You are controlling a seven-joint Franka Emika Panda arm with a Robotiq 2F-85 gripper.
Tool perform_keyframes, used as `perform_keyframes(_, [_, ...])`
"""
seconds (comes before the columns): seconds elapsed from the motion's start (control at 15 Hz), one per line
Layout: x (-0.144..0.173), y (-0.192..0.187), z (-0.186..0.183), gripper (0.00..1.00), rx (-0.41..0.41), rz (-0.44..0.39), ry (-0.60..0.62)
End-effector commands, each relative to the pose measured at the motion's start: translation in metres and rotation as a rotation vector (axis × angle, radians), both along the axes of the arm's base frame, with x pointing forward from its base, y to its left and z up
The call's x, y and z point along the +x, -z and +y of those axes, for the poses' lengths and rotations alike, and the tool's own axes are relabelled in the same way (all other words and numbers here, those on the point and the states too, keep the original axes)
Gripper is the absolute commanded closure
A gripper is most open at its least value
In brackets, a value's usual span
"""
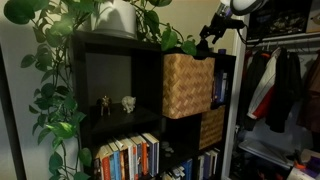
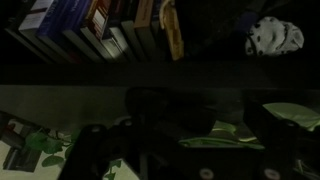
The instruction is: Remove the black object from the basket then put it back inside.
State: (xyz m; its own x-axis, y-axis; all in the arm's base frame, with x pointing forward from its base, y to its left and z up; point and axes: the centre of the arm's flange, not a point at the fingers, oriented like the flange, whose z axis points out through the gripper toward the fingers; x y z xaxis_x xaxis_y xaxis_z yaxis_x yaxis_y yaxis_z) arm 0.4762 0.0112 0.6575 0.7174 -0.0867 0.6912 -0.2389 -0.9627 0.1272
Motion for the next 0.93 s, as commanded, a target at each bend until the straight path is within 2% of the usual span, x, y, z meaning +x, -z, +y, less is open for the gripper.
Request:
perform_keyframes(0.0, [-0.027,-0.017,0.006,0.0,-0.058,0.038,-0.013])
perform_keyframes(0.33, [-0.034,-0.021,0.0,0.0,-0.046,0.024,-0.014])
perform_keyframes(0.87, [-0.006,-0.006,-0.03,0.0,-0.049,-0.019,-0.067])
